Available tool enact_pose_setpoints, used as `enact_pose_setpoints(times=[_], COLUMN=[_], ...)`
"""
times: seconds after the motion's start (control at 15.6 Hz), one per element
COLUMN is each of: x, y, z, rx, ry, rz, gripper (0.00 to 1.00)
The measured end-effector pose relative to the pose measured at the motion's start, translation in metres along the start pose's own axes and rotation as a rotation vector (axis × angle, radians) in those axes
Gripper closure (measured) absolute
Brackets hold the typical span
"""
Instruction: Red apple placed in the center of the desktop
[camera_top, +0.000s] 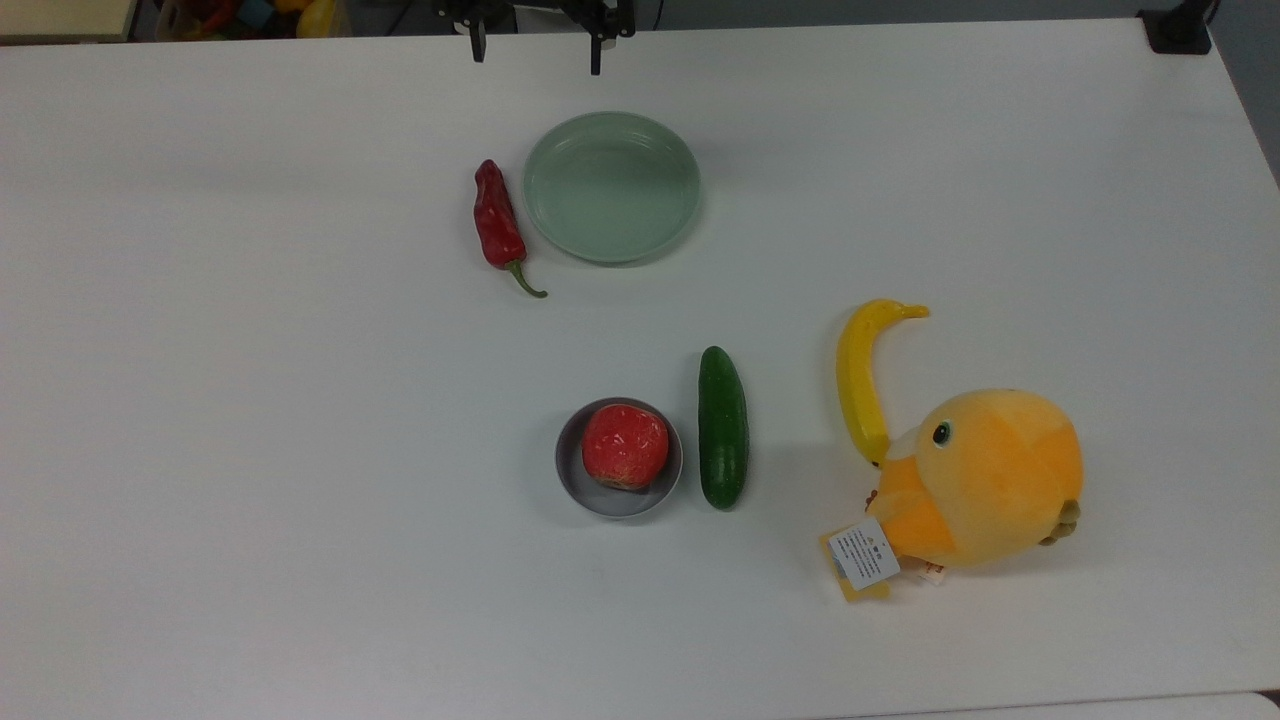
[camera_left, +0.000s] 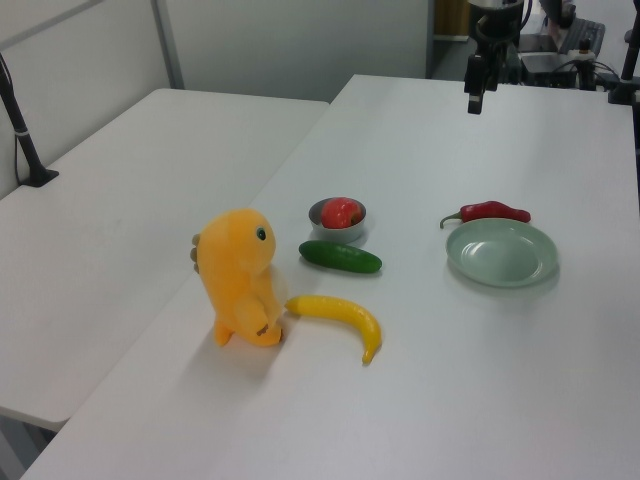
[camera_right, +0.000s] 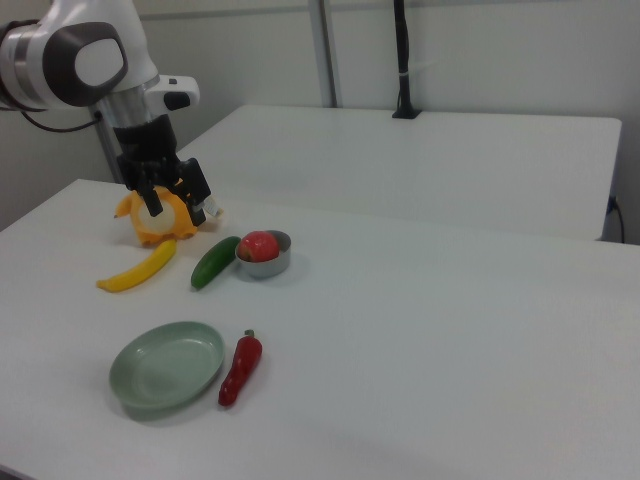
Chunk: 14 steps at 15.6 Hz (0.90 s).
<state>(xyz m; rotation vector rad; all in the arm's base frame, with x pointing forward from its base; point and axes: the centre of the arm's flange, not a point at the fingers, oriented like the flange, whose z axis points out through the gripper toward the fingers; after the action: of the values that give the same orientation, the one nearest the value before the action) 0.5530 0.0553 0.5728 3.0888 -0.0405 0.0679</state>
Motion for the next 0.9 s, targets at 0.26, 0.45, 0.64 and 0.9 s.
enact_pose_setpoints(times=[0.26, 0.45, 0.64, 0.9], x=[0.002, 0.003, 0.003, 0.011], y=[-0.001, -0.002, -0.002, -0.003], z=[0.000, 0.001, 0.001, 0.007], rx=[0.013, 0.014, 0.014, 0.018], ry=[0.011, 0.015, 0.014, 0.038], rz=[0.002, 0.002, 0.001, 0.000], gripper=[0.00, 0.00, 0.00, 0.00])
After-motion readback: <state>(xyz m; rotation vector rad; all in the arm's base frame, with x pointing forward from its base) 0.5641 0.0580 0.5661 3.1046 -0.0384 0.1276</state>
